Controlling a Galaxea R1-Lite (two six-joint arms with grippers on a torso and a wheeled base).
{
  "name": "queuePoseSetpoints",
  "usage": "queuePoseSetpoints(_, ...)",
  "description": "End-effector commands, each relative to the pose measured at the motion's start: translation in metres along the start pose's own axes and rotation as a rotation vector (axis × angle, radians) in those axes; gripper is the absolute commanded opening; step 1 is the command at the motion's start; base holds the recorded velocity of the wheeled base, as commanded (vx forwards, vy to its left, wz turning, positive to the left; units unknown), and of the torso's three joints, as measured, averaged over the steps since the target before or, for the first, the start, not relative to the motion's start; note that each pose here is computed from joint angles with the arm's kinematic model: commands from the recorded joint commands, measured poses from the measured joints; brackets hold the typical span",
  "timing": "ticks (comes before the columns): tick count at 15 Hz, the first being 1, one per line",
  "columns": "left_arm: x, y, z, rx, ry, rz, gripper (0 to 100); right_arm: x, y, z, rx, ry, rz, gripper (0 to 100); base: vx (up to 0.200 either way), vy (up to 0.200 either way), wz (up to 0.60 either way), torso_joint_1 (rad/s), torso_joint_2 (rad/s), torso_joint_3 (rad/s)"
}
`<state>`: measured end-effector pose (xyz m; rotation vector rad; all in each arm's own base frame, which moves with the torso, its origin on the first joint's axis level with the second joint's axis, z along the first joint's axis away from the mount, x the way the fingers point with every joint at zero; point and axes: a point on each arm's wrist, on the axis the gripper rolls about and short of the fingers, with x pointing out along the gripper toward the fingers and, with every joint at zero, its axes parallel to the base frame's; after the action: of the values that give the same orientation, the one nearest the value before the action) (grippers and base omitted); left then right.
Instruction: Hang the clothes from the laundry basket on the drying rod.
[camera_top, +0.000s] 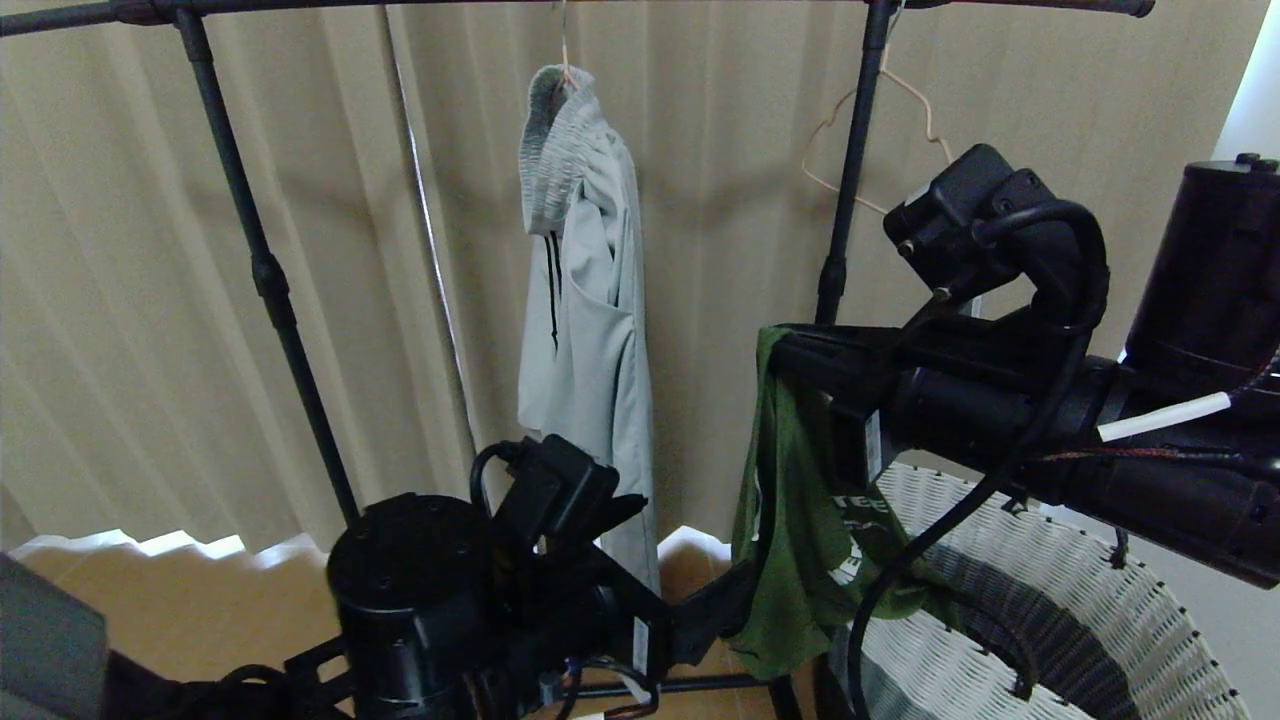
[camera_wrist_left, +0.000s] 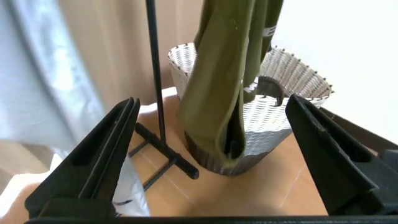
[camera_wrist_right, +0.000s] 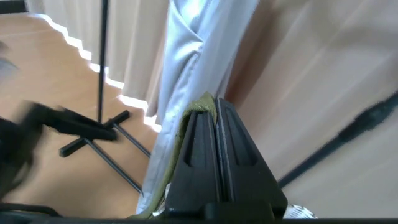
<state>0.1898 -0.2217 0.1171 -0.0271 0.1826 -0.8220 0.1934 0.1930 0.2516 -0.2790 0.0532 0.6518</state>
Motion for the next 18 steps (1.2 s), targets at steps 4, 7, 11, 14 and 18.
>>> queuePoseSetpoints(4, 0.043, 0.025, -0.015, -0.041, 0.025, 0.077, 100, -0.006, -0.002, 0.004, 0.003, -0.020, -0.003, 0, 0.000, 0.000, 0.00, 0.000, 0.00, 0.000)
queuePoseSetpoints(7, 0.054, 0.029, -0.028, -0.044, 0.055, 0.086, 100, -0.007, -0.001, 0.005, 0.003, -0.024, 0.001, 0, 0.000, 0.000, 0.00, 0.000, 0.00, 0.000)
queuePoseSetpoints(11, 0.030, 0.026, -0.025, -0.041, 0.067, 0.081, 100, -0.005, -0.001, 0.007, 0.004, -0.030, 0.000, 0, 0.000, 0.000, 0.00, 0.000, 0.00, 0.000)
queuePoseSetpoints(14, 0.003, 0.018, -0.022, -0.036, 0.037, 0.052, 100, -0.005, -0.001, 0.007, 0.003, -0.027, 0.004, 0, 0.000, 0.000, 0.00, 0.000, 0.00, 0.000)
queuePoseSetpoints(18, 0.009, 0.002, -0.017, -0.028, 0.002, -0.002, 100, -0.005, 0.000, 0.007, 0.003, -0.033, 0.021, 0, 0.000, 0.000, 0.00, 0.000, 0.00, 0.000)
